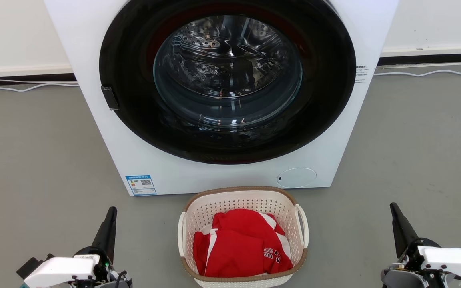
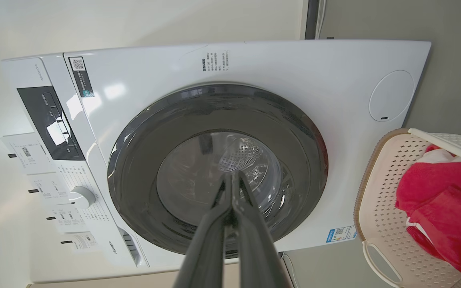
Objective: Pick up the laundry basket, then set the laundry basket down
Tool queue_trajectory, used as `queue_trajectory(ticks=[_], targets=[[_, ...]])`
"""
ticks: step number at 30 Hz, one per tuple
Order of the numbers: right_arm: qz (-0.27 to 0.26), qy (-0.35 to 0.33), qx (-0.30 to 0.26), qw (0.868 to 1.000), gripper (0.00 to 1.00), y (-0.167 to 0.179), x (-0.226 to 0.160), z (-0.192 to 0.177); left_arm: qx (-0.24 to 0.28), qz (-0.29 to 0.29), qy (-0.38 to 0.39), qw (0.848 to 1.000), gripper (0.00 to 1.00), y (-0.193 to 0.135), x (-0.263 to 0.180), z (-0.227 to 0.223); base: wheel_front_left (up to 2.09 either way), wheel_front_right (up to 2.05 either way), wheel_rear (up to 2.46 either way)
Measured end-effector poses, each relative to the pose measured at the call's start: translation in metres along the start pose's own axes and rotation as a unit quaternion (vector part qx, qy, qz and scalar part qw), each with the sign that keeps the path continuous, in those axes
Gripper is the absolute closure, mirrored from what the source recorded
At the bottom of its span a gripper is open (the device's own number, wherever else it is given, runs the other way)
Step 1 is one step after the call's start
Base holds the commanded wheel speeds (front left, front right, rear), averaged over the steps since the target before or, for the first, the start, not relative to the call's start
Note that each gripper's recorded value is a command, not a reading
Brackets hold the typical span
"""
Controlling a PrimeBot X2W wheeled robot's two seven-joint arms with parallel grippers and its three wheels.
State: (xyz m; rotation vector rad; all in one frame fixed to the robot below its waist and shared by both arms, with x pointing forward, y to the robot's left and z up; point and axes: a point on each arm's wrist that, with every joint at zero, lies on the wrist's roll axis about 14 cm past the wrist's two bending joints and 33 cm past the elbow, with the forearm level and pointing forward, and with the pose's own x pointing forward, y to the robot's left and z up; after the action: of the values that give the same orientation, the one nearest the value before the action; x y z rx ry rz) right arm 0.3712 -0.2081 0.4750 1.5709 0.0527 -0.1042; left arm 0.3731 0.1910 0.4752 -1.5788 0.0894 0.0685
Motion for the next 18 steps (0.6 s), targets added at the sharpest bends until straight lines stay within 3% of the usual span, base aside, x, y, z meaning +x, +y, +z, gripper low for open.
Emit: queue_trajectory(ticks=[18], targets=[[0.0, 0.0, 0.0, 1.0, 1.0, 0.0001, 0.0, 0.0, 0.0, -0.002, 0.0, 1.0, 1.0, -0.0005, 0.0, 0.0, 0.0, 0.0, 0.0]])
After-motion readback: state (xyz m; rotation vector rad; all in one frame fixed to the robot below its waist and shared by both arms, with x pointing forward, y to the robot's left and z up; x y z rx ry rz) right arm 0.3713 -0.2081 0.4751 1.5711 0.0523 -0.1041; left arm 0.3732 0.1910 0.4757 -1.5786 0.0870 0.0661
